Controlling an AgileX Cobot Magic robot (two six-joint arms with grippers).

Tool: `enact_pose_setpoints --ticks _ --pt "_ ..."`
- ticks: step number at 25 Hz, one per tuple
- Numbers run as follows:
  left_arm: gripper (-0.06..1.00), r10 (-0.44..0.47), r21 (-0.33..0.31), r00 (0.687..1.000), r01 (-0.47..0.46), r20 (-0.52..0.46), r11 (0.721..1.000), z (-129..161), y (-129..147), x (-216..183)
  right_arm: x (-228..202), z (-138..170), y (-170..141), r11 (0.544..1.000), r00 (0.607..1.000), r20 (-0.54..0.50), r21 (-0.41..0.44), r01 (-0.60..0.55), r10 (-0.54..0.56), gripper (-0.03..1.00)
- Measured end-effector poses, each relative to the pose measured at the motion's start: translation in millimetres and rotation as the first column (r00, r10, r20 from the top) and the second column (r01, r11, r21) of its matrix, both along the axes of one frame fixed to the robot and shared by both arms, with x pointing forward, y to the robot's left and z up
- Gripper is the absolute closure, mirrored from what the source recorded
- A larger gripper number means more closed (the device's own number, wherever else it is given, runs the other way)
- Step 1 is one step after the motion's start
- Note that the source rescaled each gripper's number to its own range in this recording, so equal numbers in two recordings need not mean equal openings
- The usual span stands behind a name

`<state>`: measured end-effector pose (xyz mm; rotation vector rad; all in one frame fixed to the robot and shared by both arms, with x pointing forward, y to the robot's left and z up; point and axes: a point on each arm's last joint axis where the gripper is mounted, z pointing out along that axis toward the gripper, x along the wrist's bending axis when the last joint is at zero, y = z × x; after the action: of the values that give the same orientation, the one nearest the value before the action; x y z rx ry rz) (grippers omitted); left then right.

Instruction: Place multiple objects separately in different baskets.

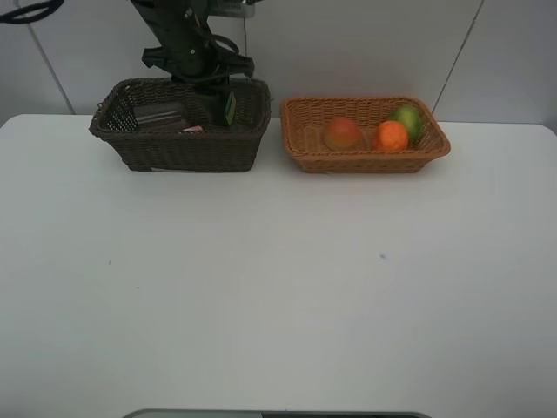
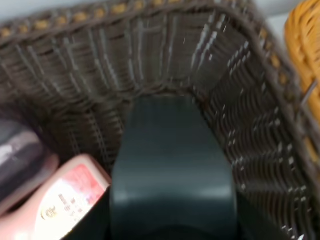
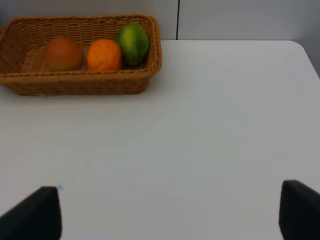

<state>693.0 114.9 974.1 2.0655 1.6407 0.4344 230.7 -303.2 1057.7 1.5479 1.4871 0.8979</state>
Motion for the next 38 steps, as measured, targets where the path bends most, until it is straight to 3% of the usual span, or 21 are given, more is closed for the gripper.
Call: enact_pose_setpoints --ticks 10,12,15,18,24,32,38 --pt "0.82 -0.001 0.021 0.999 0.002 -0.047 1.000 -12 0 -1 0 0 0 1.000 1.000 0.000 0.000 0.000 0.000 0.07" --pt "0.69 -0.003 0.022 0.999 0.004 -0.047 1.000 -12 0 -1 0 0 0 1.000 1.000 0.000 0.000 0.000 0.000 0.07" --pt "0.23 -0.002 0.019 0.999 0.003 -0.045 1.000 -11 0 -1 0 0 0 1.000 1.000 0.000 0.000 0.000 0.000 0.07" --pt "0.04 -0.001 0.018 0.999 0.002 -0.045 1.000 -11 0 -1 0 0 0 1.000 1.000 0.000 0.000 0.000 0.000 0.07" --pt "0.01 0.002 0.015 0.999 -0.002 -0.042 1.000 -4 1 -2 0 0 0 1.000 1.000 0.000 0.000 0.000 0.000 0.07" --pt "0.01 0.003 -0.016 0.999 -0.002 0.047 1.000 53 7 -15 0 0 0 1.000 1.000 0.000 0.000 0.000 0.000 0.07" --pt "0.01 0.018 0.026 0.996 -0.020 0.092 0.999 104 22 -37 0 0 0 1.000 1.000 0.000 0.000 0.000 0.000 0.07"
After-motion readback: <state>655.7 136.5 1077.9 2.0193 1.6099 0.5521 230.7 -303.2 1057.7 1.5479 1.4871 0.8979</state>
